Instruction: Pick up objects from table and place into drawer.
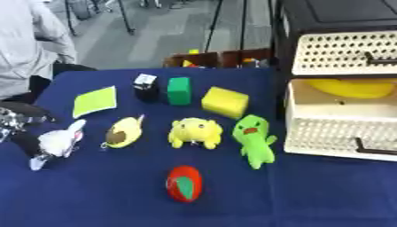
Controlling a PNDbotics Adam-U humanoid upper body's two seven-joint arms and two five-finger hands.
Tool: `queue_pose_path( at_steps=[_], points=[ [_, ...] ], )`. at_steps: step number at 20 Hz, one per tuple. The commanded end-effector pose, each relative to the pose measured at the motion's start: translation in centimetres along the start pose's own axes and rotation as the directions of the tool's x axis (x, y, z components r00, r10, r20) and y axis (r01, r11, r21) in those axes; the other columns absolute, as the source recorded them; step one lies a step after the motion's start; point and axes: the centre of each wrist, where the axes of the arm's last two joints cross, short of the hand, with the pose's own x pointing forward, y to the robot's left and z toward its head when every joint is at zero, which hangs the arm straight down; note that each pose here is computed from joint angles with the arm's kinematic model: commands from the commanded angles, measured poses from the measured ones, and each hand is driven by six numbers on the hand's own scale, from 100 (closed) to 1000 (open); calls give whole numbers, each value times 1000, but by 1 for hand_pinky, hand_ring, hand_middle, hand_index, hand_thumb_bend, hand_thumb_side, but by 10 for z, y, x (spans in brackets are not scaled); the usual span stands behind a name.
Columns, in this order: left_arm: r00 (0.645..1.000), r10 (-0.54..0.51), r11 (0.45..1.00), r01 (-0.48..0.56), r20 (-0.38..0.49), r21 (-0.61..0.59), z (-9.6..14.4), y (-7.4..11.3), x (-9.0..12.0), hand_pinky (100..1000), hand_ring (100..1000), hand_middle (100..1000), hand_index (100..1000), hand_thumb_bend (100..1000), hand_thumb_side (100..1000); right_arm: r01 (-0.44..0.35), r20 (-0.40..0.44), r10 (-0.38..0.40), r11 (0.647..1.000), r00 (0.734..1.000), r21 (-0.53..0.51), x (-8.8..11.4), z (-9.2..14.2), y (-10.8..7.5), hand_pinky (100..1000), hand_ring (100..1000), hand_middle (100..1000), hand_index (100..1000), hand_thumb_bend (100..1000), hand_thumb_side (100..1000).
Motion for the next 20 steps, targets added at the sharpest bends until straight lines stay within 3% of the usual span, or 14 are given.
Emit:
queue_pose_path(
  at_steps=[1,11,16,20],
  points=[
    [998,7,1000,-6,-69,2,5,7,-13,839,901,961,1000,566,512,15,35,-14,1000,999,-18,4,-6,0,472,645,581,818,100,775],
    [993,26,999,-28,-115,-19,-7,-3,-13,824,887,928,1000,444,501,23,26,-23,1000,999,-14,4,-2,1,471,650,574,813,100,774],
    [993,25,1000,-24,-119,5,-7,-1,-12,720,823,877,1000,369,450,22,19,-22,1000,1000,-6,5,2,2,472,653,574,812,100,775],
    [996,47,999,-47,-71,11,-5,3,-10,709,824,882,1000,375,433,20,10,-20,1000,1000,2,6,5,2,471,654,574,812,100,773]
  ],
)
